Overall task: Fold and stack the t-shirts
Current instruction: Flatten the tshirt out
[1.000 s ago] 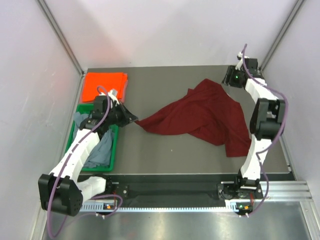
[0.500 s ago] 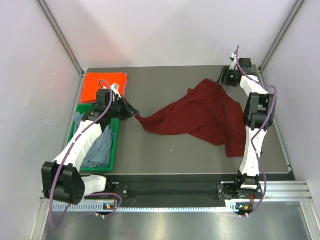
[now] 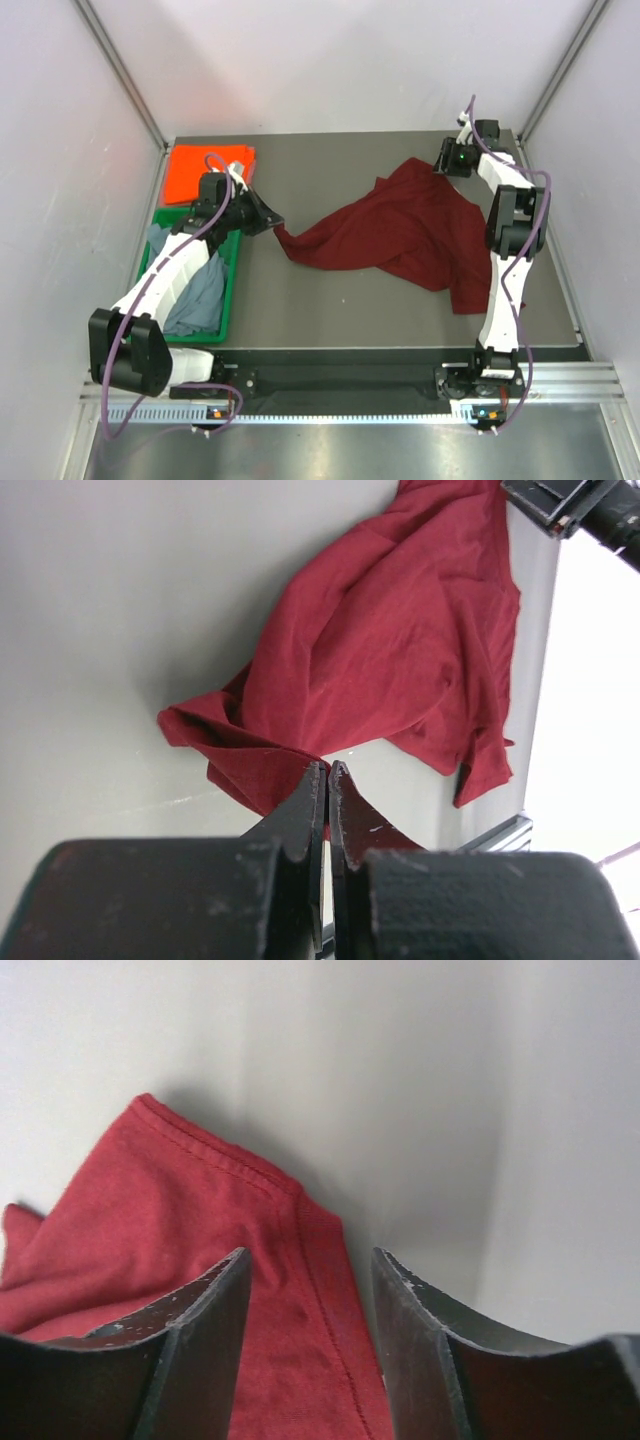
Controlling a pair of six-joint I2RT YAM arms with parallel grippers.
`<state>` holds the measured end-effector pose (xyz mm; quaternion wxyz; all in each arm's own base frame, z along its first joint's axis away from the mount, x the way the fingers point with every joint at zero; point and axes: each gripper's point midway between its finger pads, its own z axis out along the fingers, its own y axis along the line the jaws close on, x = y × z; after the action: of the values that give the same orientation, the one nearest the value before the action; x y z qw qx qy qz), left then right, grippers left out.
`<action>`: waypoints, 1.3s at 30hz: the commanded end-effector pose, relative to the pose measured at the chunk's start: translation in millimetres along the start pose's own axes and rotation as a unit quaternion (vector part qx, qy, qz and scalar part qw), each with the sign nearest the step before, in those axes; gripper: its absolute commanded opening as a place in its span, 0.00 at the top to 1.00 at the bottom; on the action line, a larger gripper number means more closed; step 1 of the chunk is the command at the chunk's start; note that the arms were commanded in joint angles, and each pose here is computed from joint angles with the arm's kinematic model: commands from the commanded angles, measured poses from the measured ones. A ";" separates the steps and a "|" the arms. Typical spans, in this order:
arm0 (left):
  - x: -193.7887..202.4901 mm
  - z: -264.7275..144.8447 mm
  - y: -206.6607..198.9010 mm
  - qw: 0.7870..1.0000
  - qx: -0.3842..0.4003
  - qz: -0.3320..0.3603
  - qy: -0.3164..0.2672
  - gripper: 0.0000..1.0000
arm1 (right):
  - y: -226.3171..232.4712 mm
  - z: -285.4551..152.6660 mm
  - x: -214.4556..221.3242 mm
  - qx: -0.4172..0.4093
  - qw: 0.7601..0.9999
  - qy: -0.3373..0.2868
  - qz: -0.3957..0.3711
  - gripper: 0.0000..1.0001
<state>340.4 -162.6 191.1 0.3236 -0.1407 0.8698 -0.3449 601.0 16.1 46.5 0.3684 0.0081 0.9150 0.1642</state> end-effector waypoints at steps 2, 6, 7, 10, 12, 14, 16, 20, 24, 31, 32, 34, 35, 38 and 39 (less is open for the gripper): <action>-21.0 -7.4 -32.8 0.998 0.050 0.011 -0.028 1.00 | 20.8 7.5 -21.8 -0.035 0.999 -0.036 -0.014 0.50; -22.3 -14.6 -40.7 0.998 0.061 0.010 -0.032 1.00 | 21.9 12.6 -15.4 -0.031 0.999 -0.027 -0.018 0.50; -23.3 -15.5 -40.7 0.997 0.060 0.011 -0.036 1.00 | 22.0 12.7 -15.8 -0.031 0.999 -0.028 -0.018 0.55; -23.9 -15.0 -37.7 0.998 0.053 0.011 -0.040 1.00 | 19.2 13.1 -15.5 -0.024 0.999 -0.028 -0.017 0.67; -22.6 -13.8 -36.7 0.998 0.052 0.007 -0.036 1.00 | 19.0 8.3 -20.6 -0.016 0.999 -0.032 -0.015 0.74; -19.7 -12.7 -40.5 0.998 0.061 0.001 -0.025 1.00 | 26.3 -3.5 -33.3 -0.018 0.999 -0.044 -0.007 0.91; -20.9 -10.3 -46.6 0.997 0.069 0.001 -0.025 1.00 | 34.1 -17.8 -44.7 -0.018 0.998 -0.058 -0.001 1.00; -47.0 -13.7 -41.8 0.998 0.011 0.030 -0.053 1.00 | 52.6 -76.1 -80.6 -0.006 0.995 -0.098 -0.025 1.00; -59.6 -20.0 -19.5 0.994 -0.067 0.052 -0.073 1.00 | 60.6 -157.0 -85.8 0.051 0.992 -0.112 -0.015 1.00; -30.9 -28.7 16.6 0.990 -0.117 0.058 -0.051 1.00 | 32.6 -203.6 90.4 0.169 0.976 0.048 0.128 1.00; -22.0 -28.2 24.4 0.990 -0.127 0.056 -0.035 1.00 | 31.9 -209.1 106.7 0.176 0.973 0.062 0.134 1.00; -17.8 -30.1 29.0 0.989 -0.132 0.062 -0.032 1.00 | 31.9 -227.6 150.4 0.190 0.967 0.085 0.144 1.00; -12.5 -29.0 34.4 0.988 -0.136 0.062 -0.027 1.00 | 32.2 -245.3 155.1 0.202 0.967 0.067 0.141 1.00; -4.6 -29.0 36.2 0.990 -0.128 0.061 -0.020 1.00 | 25.4 -263.4 198.5 0.230 0.958 0.075 0.153 0.94; -5.0 -31.3 34.1 0.990 -0.122 0.064 -0.024 1.00 | 26.8 -267.5 208.6 0.232 0.956 0.084 0.159 0.90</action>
<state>329.3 -122.6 175.9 0.3254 -0.1468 0.9105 -0.2089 294.0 -2.1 85.6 0.2401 0.1930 0.9509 0.0306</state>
